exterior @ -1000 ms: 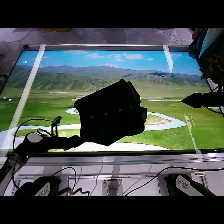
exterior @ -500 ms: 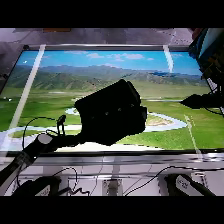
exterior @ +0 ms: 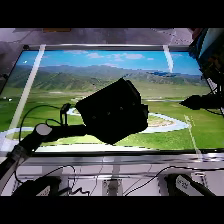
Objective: Fold the clothes and pants, and hang the long-sleeved shirts on hangers.
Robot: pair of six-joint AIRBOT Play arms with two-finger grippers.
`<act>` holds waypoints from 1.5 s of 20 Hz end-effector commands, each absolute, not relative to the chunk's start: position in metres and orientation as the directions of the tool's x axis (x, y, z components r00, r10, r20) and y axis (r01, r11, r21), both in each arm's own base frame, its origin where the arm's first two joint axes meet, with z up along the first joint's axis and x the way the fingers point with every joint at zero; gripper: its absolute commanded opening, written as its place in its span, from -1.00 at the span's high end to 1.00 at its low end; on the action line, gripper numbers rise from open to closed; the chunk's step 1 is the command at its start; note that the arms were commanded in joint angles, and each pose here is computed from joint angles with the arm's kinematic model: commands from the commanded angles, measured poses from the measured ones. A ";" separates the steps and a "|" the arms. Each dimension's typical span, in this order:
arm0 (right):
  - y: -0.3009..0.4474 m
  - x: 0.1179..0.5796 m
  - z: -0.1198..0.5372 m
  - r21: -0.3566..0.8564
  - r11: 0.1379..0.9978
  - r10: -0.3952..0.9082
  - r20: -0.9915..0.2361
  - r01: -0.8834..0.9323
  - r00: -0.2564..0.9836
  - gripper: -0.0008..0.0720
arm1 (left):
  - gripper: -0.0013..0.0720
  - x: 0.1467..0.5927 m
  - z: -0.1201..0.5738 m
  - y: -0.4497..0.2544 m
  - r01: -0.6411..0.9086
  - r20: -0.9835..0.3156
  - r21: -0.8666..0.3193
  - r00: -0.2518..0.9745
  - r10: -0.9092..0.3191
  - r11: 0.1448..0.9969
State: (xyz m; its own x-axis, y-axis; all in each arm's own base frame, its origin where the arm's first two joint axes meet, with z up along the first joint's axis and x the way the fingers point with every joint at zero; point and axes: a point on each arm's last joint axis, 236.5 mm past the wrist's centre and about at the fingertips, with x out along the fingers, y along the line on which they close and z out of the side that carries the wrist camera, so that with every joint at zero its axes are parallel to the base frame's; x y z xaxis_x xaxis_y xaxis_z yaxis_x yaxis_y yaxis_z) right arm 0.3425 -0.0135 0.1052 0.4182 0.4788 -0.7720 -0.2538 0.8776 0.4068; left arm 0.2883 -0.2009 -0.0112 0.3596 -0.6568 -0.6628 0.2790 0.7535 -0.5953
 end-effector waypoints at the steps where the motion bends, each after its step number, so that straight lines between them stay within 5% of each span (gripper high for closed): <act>1: -0.004 0.322 0.085 0.449 0.853 0.519 -0.789 -0.267 0.328 0.95 | 0.95 0.308 0.084 -0.216 0.458 -0.535 -0.555 0.442 -0.720 0.694; 6: 0.030 0.280 0.023 0.606 0.761 0.646 -0.740 -0.234 0.187 0.95 | 0.95 0.317 0.190 -0.217 0.553 -0.366 -0.500 0.563 -0.741 0.667; 11: 0.068 0.272 0.019 0.759 0.623 0.781 -0.590 -0.191 0.203 0.94 | 0.95 0.332 0.224 -0.206 0.513 -0.274 -0.521 0.657 -0.703 0.682; 12: 0.074 0.273 0.021 0.789 0.593 0.801 -0.559 -0.159 0.213 0.77 | 0.95 0.333 0.224 -0.206 0.511 -0.272 -0.521 0.660 -0.700 0.684; 14: 0.085 0.265 0.015 0.815 0.570 0.817 -0.547 -0.107 0.184 -0.18 | 0.95 0.333 0.224 -0.205 0.511 -0.274 -0.518 0.661 -0.699 0.686; 21: 0.169 0.182 -0.035 0.857 0.515 0.852 -0.513 -0.006 -0.105 -0.24 | 0.95 0.336 0.215 -0.199 0.511 -0.311 -0.463 0.672 -0.672 0.724; 23: 0.190 0.169 -0.047 0.872 0.487 0.871 -0.482 0.043 -0.097 -0.25 | 0.95 0.337 0.212 -0.197 0.511 -0.322 -0.445 0.675 -0.664 0.735; 25: 0.204 0.169 -0.062 0.863 0.499 0.866 -0.497 0.073 -0.052 -0.67 | 0.95 0.337 0.212 -0.197 0.511 -0.322 -0.445 0.675 -0.664 0.736; 30: 0.218 0.193 -0.096 0.767 0.621 0.768 -0.637 0.160 0.067 -0.72 | 0.95 0.344 0.197 -0.197 0.495 -0.357 -0.447 0.665 -0.656 0.745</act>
State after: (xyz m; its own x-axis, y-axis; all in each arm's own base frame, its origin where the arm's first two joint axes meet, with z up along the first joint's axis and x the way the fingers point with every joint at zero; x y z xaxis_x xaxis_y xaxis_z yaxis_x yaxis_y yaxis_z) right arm 0.1760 0.2133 -0.0719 -0.0325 0.8325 -0.5531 0.0706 0.5539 0.8296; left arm 0.3405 -0.1976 0.2049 0.6694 -0.6613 -0.3387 0.5031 0.7389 -0.4482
